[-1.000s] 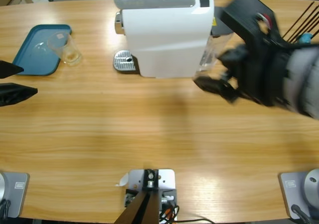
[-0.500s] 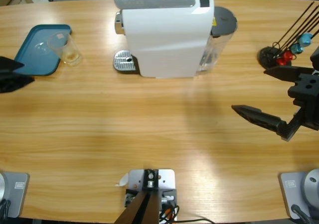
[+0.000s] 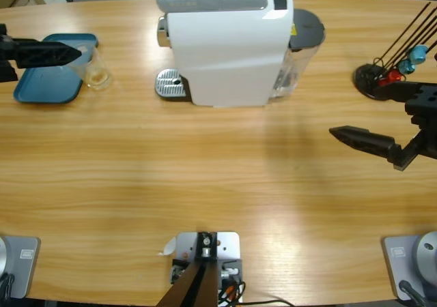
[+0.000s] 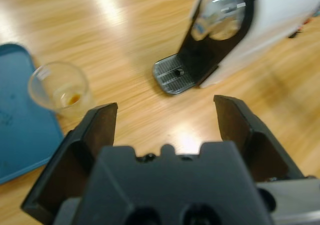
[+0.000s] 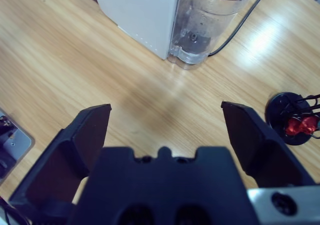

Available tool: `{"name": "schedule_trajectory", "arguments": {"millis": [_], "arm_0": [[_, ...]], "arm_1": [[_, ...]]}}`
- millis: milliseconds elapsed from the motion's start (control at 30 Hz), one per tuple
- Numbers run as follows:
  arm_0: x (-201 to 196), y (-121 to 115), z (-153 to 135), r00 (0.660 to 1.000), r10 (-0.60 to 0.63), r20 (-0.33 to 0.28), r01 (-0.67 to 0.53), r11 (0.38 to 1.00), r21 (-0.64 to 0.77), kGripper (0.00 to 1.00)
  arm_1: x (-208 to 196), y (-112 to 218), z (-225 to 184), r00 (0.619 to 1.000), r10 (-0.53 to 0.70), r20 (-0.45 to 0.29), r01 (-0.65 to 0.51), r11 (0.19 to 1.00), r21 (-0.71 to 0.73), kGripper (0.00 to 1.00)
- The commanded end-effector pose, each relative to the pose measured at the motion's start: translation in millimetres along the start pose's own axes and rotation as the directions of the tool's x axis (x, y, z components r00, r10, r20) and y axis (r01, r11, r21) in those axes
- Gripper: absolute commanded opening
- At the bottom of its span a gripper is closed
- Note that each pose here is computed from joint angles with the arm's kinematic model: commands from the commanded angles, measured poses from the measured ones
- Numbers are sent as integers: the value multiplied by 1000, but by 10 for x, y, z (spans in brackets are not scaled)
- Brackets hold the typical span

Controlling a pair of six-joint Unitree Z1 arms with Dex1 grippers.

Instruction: Pour coffee

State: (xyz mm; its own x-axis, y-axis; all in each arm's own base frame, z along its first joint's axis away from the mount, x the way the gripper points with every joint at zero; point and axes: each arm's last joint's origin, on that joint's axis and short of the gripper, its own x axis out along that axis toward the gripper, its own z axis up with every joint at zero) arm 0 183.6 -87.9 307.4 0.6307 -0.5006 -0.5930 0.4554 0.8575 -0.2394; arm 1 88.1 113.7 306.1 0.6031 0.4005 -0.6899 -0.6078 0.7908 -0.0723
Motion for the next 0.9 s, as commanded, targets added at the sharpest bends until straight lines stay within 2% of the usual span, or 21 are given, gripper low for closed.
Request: {"name": "schedule_trajectory", "arguments": {"millis": [33, 100, 233, 333, 500, 667, 900], "arm_0": [[245, 283, -273, 990, 113, -86, -120, 989, -84, 807], [240, 325, -293, 987, 133, -91, -142, 986, -92, 807], [187, 331, -273, 984, 172, -53, -175, 981, -78, 807], [180, 425, -343, 972, 225, -71, -231, 968, -102, 807], [358, 483, -355, 970, 223, -92, -232, 967, -103, 807], [411, 532, -348, 968, 235, -92, -244, 963, -111, 807], [696, 676, -296, 963, 260, -74, -268, 957, -112, 807]], "arm_1": [[6, -60, -99, 1000, 8, 4, -9, 1000, 13, 1000], [9, -59, -103, 1000, 9, 3, -9, 1000, 12, 1000], [-7, -83, -115, 1000, 4, 10, -4, 1000, 25, 1000], [-1, -86, -118, 1000, 7, 12, -7, 1000, 28, 1000], [20, -79, -117, 1000, 8, 7, -9, 1000, 27, 1000], [30, -78, -121, 1000, 6, 8, -6, 1000, 30, 1000], [31, -80, -127, 1000, 4, 13, -5, 999, 34, 1000]]}}
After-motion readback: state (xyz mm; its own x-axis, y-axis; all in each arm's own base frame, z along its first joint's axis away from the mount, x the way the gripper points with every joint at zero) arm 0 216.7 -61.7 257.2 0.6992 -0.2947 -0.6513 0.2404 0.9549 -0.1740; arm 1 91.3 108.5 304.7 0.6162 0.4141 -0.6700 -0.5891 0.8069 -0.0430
